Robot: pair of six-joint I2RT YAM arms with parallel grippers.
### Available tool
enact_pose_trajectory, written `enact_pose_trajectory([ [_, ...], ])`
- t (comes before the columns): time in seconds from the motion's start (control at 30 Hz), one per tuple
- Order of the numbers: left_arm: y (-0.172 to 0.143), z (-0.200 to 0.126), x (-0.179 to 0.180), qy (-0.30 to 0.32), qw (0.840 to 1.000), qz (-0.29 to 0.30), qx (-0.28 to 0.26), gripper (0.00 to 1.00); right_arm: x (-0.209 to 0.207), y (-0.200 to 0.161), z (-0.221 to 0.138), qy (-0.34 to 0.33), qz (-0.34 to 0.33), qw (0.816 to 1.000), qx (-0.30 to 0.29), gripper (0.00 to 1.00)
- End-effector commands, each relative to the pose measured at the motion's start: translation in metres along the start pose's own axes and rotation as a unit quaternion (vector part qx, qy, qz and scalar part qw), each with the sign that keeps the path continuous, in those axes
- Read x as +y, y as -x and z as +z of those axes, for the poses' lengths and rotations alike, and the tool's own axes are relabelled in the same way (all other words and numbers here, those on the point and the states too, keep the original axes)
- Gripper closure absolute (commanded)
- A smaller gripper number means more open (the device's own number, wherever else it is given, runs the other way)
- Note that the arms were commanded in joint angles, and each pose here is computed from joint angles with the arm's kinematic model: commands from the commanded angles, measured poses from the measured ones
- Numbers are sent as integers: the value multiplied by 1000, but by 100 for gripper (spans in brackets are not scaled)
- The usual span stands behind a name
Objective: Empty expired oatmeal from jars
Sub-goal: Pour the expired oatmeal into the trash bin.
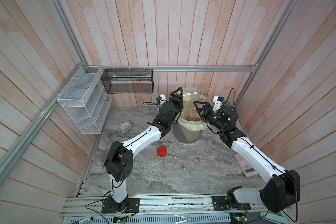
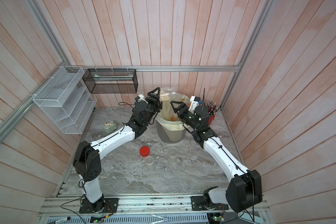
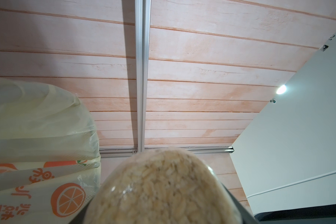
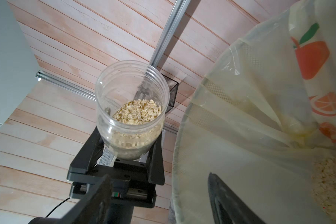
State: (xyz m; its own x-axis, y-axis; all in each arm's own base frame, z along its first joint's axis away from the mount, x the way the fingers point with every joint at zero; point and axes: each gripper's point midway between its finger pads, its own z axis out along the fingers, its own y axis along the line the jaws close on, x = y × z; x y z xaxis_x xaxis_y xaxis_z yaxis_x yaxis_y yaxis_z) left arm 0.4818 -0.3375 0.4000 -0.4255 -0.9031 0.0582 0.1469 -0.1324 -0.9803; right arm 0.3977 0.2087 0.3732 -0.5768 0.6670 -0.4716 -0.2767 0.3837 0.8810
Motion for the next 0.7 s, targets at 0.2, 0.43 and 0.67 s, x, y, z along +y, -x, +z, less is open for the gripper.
enact_pose_trajectory([
  [0.2,0,-4,-7,-5,998,55,19,62,12,15,-21,-73,-133,988,15,25],
  [0.43,-3,-10,3,9,993,113,32,62,-5,18,-28,-107,-186,977,7,31],
  [0.67,-1,-13,12,18,987,154,32,63,-14,21,-30,-128,-209,970,0,35],
])
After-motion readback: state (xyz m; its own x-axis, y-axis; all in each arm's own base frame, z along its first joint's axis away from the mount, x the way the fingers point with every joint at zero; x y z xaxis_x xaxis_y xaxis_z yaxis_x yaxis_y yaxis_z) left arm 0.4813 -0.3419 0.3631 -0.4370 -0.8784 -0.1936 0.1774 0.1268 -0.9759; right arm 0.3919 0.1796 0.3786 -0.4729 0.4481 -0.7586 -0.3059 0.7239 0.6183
